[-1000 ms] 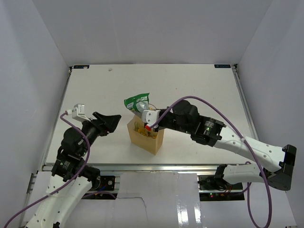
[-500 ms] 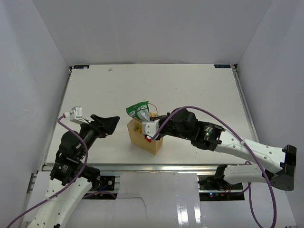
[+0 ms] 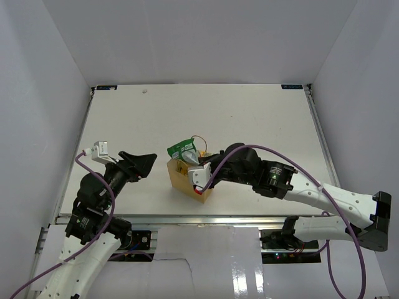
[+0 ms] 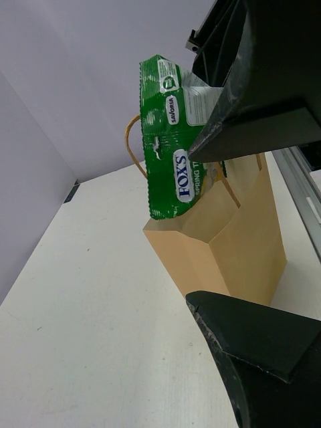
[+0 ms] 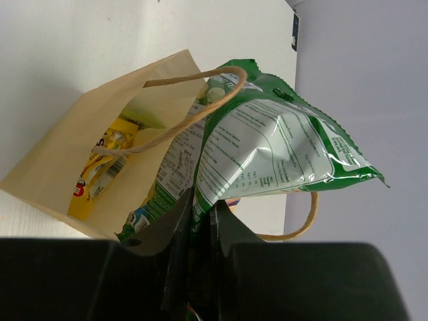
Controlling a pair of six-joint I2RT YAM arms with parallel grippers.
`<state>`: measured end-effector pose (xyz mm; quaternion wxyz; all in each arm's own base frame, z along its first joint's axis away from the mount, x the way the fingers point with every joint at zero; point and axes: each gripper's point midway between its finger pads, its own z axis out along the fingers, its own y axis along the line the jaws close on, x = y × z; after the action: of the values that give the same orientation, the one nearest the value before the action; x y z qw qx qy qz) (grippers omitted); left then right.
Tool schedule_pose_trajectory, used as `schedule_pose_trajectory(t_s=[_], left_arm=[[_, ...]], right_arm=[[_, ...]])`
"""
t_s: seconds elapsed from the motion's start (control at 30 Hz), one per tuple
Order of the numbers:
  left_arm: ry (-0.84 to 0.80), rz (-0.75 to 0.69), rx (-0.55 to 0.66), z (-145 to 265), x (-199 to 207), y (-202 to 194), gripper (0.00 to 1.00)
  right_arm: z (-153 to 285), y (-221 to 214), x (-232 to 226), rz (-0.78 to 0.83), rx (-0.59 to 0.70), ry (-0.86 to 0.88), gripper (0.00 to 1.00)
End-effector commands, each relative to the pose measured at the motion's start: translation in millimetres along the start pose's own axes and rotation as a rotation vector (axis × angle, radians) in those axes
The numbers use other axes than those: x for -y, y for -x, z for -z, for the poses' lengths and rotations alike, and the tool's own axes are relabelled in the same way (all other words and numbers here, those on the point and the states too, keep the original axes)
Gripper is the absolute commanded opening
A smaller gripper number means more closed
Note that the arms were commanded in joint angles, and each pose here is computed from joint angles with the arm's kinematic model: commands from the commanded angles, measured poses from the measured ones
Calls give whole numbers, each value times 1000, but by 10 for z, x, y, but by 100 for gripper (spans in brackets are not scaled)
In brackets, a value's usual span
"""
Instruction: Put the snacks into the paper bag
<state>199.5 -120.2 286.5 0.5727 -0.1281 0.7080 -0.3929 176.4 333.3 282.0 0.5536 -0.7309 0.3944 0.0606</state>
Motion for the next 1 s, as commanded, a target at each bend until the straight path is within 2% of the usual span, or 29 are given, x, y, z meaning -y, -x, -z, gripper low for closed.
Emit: schedule_pose_trajectory(t_s=[0.0,0.43,0.5,0.63,0.7,0.73,0.77,0.83,0.97], left_arm=[[9,4,3,4,-15,2,88],[9,1,3,14,-10,8,88],[7,-2,5,18,-1,18,88],[6,-2,3,17,1,16,88],[8,-5,2,18,-3,14,88],[10,-5,2,15,-7,13,88],[11,-5,1,15,-10,11,88],[10,-5,2,15,-7,13,88],[12,-8,0,8,-10,12,88]], right_arm=[[74,150,69,47,64,-19,8],[49,130,-150,90,87,67,8],[31,110,-197,94,85,82,10],[12,81,-224,98,76,89,30],[10,74,-225,95,73,87,54],[16,85,-215,95,75,83,54],[12,76,-204,93,71,79,64],[12,88,-179,87,73,68,71],[39,145,-99,69,86,45,75]])
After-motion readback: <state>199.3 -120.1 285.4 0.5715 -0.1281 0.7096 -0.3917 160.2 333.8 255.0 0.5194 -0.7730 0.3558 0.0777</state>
